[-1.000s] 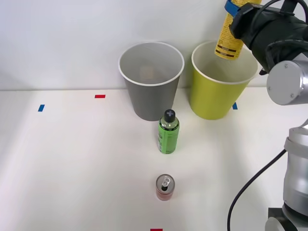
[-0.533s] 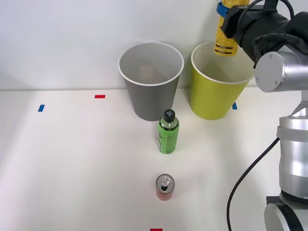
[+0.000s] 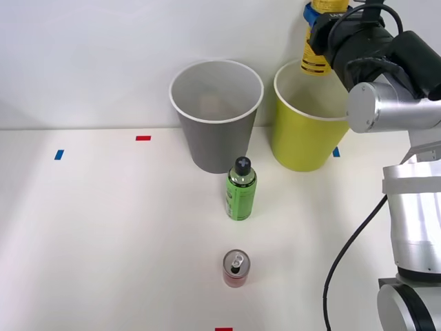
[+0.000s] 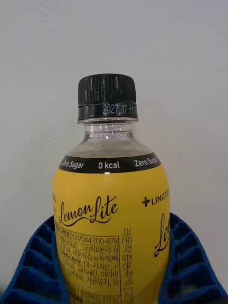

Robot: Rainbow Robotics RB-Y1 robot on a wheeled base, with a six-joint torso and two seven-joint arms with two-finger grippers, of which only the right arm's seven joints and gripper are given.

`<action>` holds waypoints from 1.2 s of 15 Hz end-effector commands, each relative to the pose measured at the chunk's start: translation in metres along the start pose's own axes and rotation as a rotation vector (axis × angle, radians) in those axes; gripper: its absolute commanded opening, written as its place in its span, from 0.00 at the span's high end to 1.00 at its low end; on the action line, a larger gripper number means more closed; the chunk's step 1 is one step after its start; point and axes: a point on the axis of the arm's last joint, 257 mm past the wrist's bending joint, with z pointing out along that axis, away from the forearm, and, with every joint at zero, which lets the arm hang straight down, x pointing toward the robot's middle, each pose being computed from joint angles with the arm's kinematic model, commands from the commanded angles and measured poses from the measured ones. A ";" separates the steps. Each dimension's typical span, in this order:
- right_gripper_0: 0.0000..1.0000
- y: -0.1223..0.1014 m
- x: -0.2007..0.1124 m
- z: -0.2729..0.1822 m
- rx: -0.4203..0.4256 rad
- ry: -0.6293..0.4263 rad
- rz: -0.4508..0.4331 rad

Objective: Put cans in the gray bin, plastic bottles in the light green bin

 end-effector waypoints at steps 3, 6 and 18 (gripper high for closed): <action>0.00 -0.007 0.002 -0.002 0.004 0.005 -0.008; 0.00 -0.009 0.002 -0.022 -0.007 -0.008 -0.041; 0.00 -0.050 -0.015 -0.242 0.117 -0.060 -0.197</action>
